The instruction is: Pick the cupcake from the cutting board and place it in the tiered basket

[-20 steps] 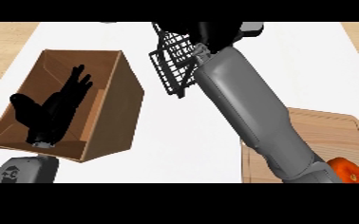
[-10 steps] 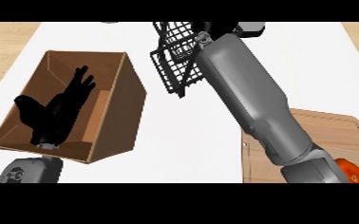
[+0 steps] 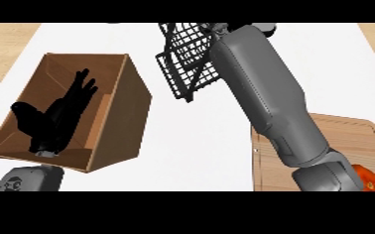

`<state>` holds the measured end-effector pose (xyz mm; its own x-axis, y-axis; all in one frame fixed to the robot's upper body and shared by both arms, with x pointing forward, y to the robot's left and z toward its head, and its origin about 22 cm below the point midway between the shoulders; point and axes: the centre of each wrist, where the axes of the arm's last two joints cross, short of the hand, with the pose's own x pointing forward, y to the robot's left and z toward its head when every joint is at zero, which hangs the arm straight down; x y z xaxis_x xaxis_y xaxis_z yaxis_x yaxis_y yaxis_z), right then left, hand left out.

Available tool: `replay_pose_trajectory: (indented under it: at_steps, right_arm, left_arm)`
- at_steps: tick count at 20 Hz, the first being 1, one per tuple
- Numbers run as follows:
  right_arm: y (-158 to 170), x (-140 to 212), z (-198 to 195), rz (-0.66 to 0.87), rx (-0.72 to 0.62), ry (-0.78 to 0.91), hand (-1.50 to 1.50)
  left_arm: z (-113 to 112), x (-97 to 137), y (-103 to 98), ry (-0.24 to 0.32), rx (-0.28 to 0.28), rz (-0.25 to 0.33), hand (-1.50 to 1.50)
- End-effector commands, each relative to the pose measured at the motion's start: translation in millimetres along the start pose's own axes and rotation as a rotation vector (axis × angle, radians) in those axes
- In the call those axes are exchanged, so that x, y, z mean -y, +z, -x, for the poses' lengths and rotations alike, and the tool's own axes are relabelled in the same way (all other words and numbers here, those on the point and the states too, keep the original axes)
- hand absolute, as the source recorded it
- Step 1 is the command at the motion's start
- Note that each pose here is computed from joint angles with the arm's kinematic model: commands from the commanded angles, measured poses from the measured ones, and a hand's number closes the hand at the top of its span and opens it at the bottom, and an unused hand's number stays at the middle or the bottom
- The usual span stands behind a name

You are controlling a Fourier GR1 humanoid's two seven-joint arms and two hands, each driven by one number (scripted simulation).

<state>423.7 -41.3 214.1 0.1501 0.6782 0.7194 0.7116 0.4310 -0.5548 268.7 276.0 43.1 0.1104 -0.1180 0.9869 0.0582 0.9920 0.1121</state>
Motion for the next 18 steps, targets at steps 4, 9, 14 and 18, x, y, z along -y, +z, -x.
replay_pose_trajectory:
  at_steps: [4, 9, 14, 18]
  right_arm:
    - [-6.5, 10.1, 7.7, 0.162, -0.167, -0.353, -1.50]
    - [-12.0, 27.3, 3.2, 0.268, -0.174, -0.439, -1.50]
    - [-17.9, 62.8, 22.8, 0.376, -0.207, -0.442, -1.50]
    - [-9.6, 97.7, 51.3, 0.427, -0.233, -0.430, -1.50]
  left_arm:
    - [9.1, 6.6, -0.2, 0.026, -0.028, -0.014, 0.00]
    - [13.3, -6.6, 1.5, 0.005, -0.033, -0.049, 0.00]
    - [21.4, -33.9, 20.7, 0.005, -0.075, -0.074, 0.00]
    - [20.1, -15.3, 20.1, 0.022, -0.073, -0.075, 0.00]
